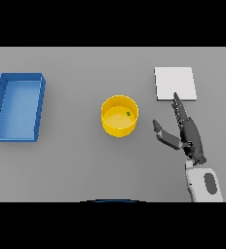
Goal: Pick up the red beaker and tilt it to pour out 1 green nut into yellow bowl. Pick up the yellow bowl and place it on the metallic measuring scale.
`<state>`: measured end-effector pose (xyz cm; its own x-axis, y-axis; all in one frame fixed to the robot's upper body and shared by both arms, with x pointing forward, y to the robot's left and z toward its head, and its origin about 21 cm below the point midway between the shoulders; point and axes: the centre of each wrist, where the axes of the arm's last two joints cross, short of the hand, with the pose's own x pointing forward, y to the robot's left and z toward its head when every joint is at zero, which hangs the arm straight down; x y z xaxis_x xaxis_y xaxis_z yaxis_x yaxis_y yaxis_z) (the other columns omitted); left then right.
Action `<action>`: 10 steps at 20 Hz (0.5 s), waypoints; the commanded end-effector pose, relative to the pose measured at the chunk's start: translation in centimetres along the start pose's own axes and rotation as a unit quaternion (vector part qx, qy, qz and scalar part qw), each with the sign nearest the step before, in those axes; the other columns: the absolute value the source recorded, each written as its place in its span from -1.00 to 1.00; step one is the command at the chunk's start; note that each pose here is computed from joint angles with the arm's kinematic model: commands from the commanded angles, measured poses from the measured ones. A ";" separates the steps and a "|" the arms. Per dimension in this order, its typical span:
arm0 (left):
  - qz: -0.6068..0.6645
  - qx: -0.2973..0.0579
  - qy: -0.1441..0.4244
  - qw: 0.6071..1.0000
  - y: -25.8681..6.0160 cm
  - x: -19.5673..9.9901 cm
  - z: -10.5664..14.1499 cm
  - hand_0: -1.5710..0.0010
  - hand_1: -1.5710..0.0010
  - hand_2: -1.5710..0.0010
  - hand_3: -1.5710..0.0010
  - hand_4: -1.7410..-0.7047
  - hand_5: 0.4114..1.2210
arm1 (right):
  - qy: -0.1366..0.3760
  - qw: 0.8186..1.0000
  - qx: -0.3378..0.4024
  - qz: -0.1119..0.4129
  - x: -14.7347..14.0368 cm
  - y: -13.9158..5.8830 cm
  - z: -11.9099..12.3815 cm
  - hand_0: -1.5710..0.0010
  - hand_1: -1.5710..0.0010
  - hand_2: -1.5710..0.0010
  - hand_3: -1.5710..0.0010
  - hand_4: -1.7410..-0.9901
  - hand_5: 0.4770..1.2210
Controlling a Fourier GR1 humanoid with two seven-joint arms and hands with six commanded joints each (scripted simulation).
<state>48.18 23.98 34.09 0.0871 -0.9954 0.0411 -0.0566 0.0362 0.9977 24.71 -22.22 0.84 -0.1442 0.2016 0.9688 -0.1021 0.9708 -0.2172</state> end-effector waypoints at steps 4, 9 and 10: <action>0.093 0.004 0.091 0.991 -3.8 -4.9 -0.2 -1.00 -1.00 -1.00 -0.79 -0.98 1.00 | 0.012 1.000 -0.004 -0.007 0.2 -0.2 0.0 1.00 1.00 1.00 1.00 0.24 -0.53; 0.185 -0.045 0.189 0.963 -11.0 -9.7 0.7 -1.00 -1.00 -1.00 -0.83 -0.99 1.00 | 0.015 1.000 -0.001 0.000 -0.5 0.0 0.1 1.00 1.00 1.00 1.00 0.19 -0.49; 0.197 -0.052 0.206 0.957 -11.9 -9.8 0.9 -1.00 -1.00 -1.00 -0.86 -0.99 1.00 | 0.014 1.000 0.002 -0.001 -0.5 -0.1 0.0 1.00 1.00 1.00 1.00 0.17 -0.48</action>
<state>47.10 33.26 21.68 0.4653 -0.7826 0.4136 -0.0665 0.4350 0.8980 24.81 -22.45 0.35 -0.1155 0.2026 0.9724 -0.1055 0.9709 -0.2148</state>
